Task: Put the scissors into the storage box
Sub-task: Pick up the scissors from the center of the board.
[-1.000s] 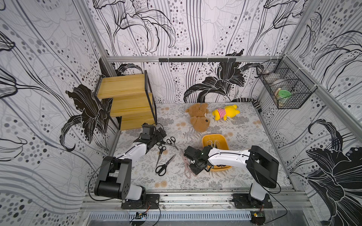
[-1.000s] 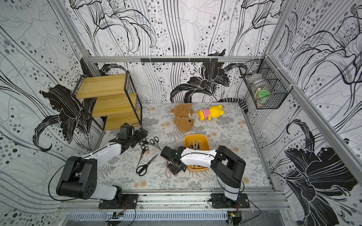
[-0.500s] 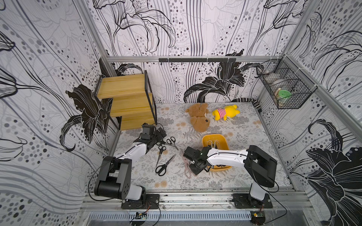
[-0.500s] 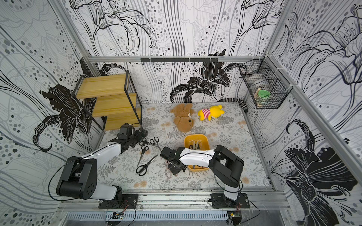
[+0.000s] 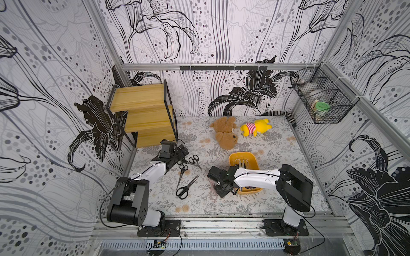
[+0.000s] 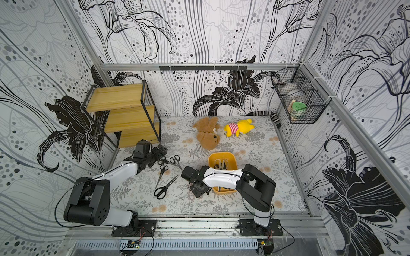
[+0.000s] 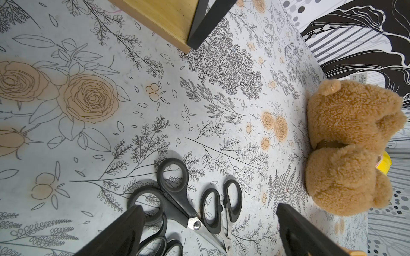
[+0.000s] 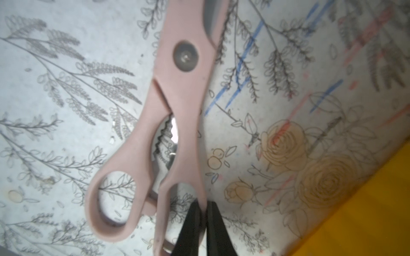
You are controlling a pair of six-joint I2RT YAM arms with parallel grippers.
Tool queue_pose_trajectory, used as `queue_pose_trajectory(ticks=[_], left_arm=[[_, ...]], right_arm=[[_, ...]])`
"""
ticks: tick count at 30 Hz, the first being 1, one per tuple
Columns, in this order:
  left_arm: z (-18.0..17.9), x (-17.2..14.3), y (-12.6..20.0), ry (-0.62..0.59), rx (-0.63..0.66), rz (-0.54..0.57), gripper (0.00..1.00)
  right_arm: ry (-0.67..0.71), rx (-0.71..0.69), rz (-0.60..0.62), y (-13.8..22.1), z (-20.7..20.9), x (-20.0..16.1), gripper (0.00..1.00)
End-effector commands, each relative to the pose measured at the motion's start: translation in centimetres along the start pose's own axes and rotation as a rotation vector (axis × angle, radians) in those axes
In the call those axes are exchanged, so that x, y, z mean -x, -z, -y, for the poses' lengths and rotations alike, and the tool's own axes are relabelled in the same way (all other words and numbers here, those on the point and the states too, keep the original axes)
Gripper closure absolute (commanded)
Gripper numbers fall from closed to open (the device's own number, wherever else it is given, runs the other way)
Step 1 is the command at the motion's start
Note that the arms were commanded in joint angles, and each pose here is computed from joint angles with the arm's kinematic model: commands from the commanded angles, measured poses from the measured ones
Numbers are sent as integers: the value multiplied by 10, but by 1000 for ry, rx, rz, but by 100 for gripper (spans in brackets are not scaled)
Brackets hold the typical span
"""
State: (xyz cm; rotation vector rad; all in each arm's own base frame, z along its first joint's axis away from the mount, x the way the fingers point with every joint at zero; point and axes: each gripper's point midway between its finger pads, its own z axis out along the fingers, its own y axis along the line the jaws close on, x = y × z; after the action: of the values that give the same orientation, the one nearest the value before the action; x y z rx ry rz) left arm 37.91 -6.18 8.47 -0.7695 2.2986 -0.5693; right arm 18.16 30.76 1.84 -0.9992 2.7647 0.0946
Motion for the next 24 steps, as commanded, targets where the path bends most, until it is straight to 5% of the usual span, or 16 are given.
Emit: queue_pose_trajectory(ticks=[1, 11, 24], left_arm=[[3, 4, -2, -8, -13, 13, 3], [2, 4, -1, -13, -10, 14, 3], [3, 4, 0, -16, -10, 12, 3]], right_arm=[[5, -56, -46, -11, 10, -12, 94], [-34, -73, 115, 41, 19, 28, 100], [-269, -165, 298, 116, 114, 52, 100]])
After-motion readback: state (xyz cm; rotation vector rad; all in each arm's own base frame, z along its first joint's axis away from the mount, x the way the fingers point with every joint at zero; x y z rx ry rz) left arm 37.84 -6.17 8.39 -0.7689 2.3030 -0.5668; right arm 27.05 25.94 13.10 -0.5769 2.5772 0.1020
